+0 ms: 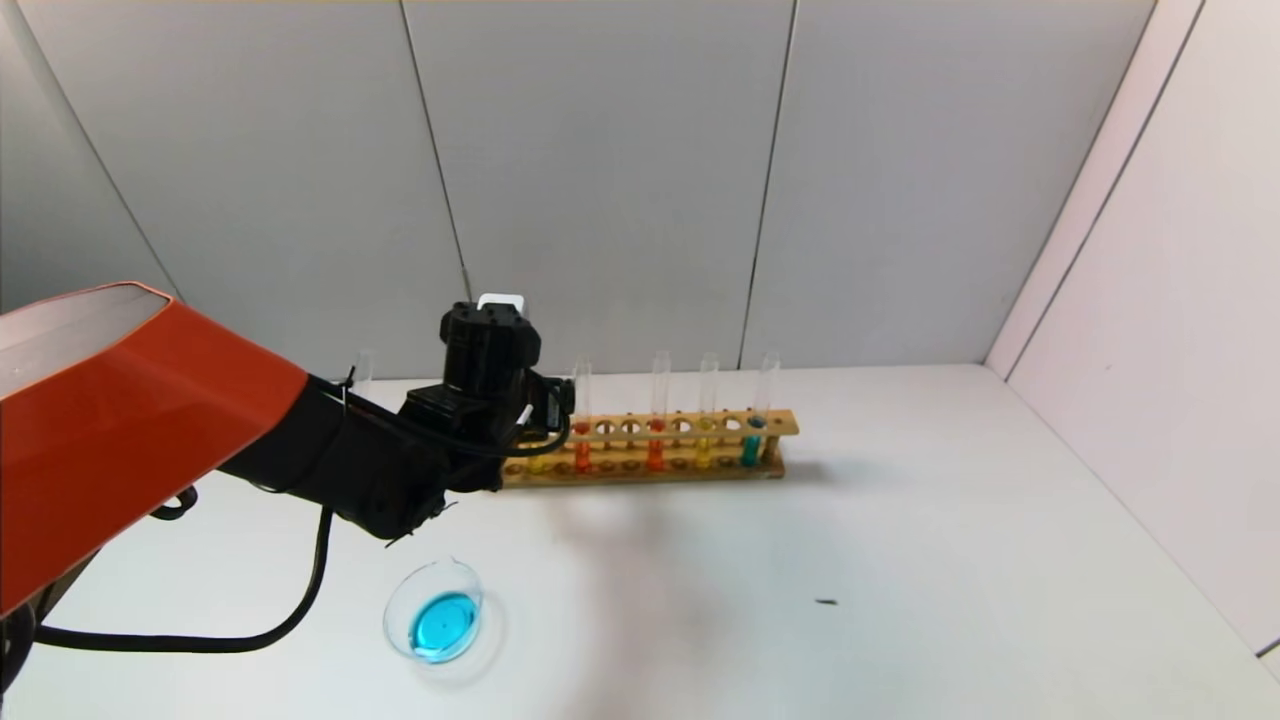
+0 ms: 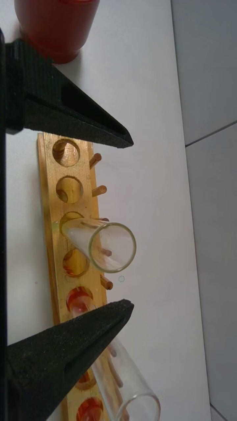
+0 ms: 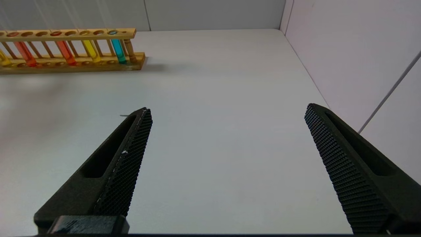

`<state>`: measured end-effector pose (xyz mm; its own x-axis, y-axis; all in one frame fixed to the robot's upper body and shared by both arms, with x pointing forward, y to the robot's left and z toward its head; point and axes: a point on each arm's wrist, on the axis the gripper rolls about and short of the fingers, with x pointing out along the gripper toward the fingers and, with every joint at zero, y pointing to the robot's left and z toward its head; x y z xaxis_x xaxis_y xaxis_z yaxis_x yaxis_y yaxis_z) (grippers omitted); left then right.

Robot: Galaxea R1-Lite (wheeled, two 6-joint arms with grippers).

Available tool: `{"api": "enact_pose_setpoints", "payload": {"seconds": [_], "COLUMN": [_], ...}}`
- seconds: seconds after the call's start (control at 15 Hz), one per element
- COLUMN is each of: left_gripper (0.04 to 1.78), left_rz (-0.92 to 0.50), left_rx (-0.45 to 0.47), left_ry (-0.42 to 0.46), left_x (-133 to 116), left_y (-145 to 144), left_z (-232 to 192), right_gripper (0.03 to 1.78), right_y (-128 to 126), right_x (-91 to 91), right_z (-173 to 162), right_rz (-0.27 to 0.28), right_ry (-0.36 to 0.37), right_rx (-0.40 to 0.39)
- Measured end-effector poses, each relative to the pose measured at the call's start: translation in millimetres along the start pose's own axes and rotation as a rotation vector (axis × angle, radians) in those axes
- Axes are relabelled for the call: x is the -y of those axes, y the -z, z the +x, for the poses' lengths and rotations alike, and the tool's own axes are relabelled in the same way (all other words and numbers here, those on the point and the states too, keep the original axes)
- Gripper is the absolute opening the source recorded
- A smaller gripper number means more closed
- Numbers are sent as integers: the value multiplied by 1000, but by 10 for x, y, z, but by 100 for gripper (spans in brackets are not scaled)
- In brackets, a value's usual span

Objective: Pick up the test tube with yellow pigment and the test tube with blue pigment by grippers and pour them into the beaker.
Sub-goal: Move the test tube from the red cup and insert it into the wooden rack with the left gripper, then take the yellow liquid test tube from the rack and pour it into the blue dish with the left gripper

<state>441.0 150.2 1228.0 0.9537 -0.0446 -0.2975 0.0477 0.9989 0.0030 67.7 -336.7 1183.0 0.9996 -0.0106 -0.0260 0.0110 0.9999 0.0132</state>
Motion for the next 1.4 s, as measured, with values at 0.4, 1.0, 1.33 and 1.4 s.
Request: {"api": "enact_pose_setpoints", "payload": {"seconds": [0.4,1.0,1.33,1.4], "left_gripper": [63,31,31,31], "left_rz": [8,9,1,-1], "left_rx": [-13,-1,26,31], "left_ry": [-1,-17,-13,-12], "left_x": [0,10,-2,-4], "left_y": [39,-22,-247,-290], "left_z": [-2,-90,-188,-205], "right_gripper": [170,170,170,170], "right_y": [0,0,0,0], "right_x": [0,0,0,0], "right_z": [0,0,0,0], "right_rz": [0,0,0,0], "right_ry": [0,0,0,0], "right_rx": [0,0,0,0]}}
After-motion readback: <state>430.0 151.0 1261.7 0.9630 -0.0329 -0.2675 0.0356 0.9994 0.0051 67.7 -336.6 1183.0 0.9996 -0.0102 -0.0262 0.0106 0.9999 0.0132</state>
